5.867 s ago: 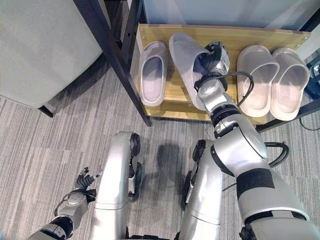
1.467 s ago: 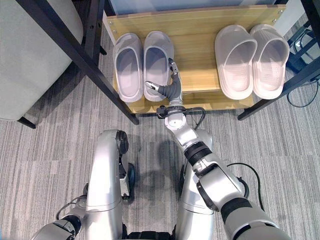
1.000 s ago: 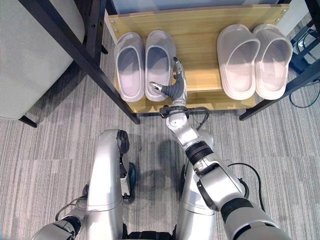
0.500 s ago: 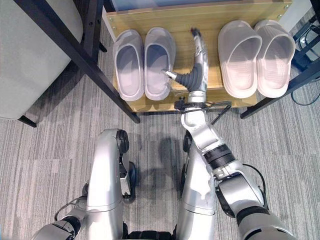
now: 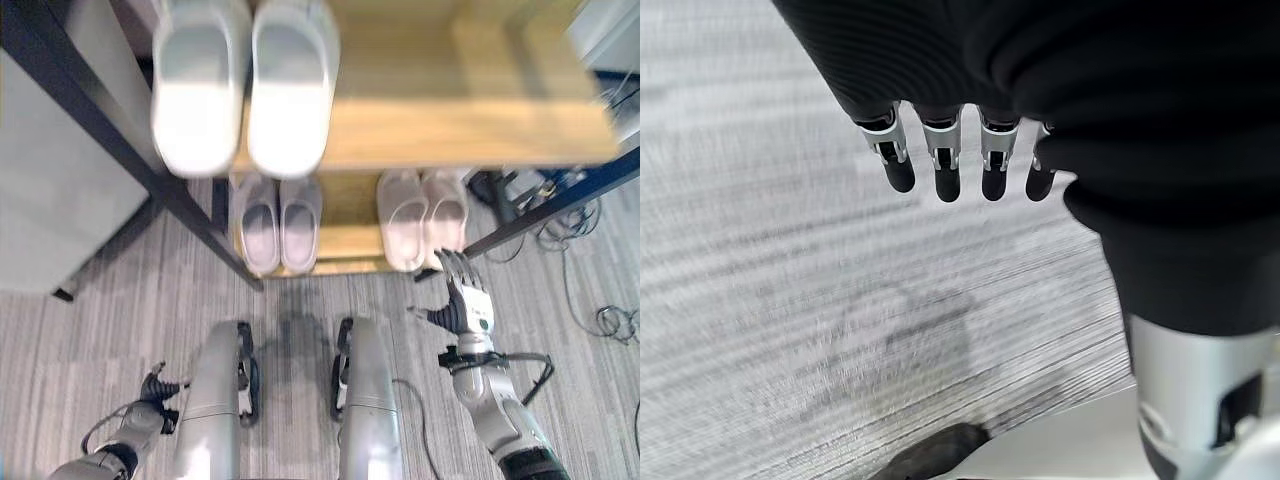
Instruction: Arrange the slippers neatly on the shoe rack.
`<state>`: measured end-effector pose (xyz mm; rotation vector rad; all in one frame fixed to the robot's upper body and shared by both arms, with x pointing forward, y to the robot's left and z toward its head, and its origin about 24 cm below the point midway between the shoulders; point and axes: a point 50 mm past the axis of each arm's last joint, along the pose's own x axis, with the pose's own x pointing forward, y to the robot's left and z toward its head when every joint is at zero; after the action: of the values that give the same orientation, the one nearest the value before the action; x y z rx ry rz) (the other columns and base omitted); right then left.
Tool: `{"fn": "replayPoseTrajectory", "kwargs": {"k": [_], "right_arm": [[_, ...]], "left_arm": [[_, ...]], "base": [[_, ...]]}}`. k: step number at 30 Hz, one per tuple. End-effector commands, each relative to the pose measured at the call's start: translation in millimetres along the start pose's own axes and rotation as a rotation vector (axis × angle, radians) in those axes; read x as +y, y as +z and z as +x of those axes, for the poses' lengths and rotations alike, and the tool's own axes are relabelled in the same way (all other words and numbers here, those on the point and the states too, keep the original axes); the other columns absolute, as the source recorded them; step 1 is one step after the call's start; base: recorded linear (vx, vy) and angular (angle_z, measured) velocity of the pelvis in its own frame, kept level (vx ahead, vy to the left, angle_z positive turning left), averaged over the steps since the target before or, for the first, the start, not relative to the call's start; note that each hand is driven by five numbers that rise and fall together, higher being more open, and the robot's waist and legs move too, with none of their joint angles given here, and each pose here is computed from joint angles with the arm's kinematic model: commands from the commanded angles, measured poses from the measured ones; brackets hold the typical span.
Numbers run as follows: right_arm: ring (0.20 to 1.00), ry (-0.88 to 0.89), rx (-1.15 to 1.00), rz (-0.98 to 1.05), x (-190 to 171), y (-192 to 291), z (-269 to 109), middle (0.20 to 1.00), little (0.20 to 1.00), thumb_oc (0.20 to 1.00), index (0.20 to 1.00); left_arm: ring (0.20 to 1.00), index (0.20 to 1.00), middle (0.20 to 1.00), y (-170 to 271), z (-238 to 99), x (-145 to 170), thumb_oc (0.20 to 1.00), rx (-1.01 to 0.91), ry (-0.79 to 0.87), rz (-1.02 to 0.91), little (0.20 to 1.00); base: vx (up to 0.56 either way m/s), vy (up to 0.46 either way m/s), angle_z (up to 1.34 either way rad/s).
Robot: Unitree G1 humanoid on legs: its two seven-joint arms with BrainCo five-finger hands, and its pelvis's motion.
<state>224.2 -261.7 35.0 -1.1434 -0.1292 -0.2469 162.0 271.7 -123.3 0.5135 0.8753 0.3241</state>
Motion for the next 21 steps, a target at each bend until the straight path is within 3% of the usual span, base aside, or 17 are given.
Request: {"fn": "replayPoseTrajectory", "kwargs": {"k": [1, 4, 7, 8, 9, 10, 13, 14, 16, 21], "right_arm": [[1.0, -0.004, 0.033, -0.007, 5.0, -0.7, 17.1, 1.0, 1.0, 1.0, 1.0], [1.0, 0.245, 0.425, 0.132, 70.3, -42.4, -36.5, 1.0, 1.0, 1.0, 1.0], [1.0, 0.382, 0.64, 0.184, 96.6, -61.1, -79.7, 1.0, 1.0, 1.0, 1.0], [1.0, 0.491, 0.839, 0.197, 113.0, -74.4, -115.3, 1.0, 1.0, 1.0, 1.0], [1.0, 0.491, 0.839, 0.198, 113.1, -74.3, -115.1, 1.0, 1.0, 1.0, 1.0], [1.0, 0.582, 0.985, 0.219, 123.3, -79.3, -147.1, 1.0, 1.0, 1.0, 1.0], [1.0, 0.636, 1.064, 0.201, 124.1, -84.6, -166.2, 1.0, 1.0, 1.0, 1.0], [1.0, 0.715, 1.18, 0.189, 122.2, -90.9, -196.5, 1.0, 1.0, 1.0, 1.0], [1.0, 0.781, 1.279, 0.202, 121.3, -91.4, -221.9, 1.0, 1.0, 1.0, 1.0], [1.0, 0.826, 1.382, 0.245, 122.0, -87.4, -245.9, 1.0, 1.0, 1.0, 1.0]], "left_arm": [[1.0, 1.0, 1.0, -20.4, -10.1, -17.8, 1.0, 0.065, -0.071, 0.004, 1.0], [1.0, 1.0, 1.0, -41.9, -16.1, -16.6, 1.0, 0.159, -0.093, -0.022, 1.0], [1.0, 1.0, 1.0, -52.9, -17.5, -8.0, 1.0, 0.203, -0.074, -0.042, 1.0], [1.0, 1.0, 1.0, -45.7, -18.8, -21.9, 1.0, 0.195, -0.105, -0.069, 1.0], [1.0, 1.0, 1.0, -45.6, -18.7, -21.9, 1.0, 0.195, -0.105, -0.069, 1.0], [1.0, 1.0, 1.0, -52.9, -26.3, -36.1, 1.0, 0.224, -0.156, -0.051, 1.0], [1.0, 1.0, 1.0, -60.2, -31.3, -41.9, 1.0, 0.25, -0.187, -0.034, 1.0], [1.0, 1.0, 1.0, -70.1, -38.3, -48.8, 1.0, 0.281, -0.233, -0.009, 1.0], [1.0, 1.0, 1.0, -76.9, -44.3, -55.7, 1.0, 0.309, -0.279, 0.006, 1.0], [1.0, 1.0, 1.0, -82.3, -50.8, -64.3, 1.0, 0.33, -0.334, 0.036, 1.0]], "base": [[0.05, -0.003, 0.23], [0.12, -0.032, 0.12], [0.16, -0.016, 0.19], [0.12, 0.02, 0.05], [0.26, 0.005, 0.01], [0.17, -0.006, -0.01], [0.16, -0.003, -0.06], [0.13, -0.022, 0.0], [0.14, -0.028, 0.0], [0.02, -0.024, -0.04]]}}
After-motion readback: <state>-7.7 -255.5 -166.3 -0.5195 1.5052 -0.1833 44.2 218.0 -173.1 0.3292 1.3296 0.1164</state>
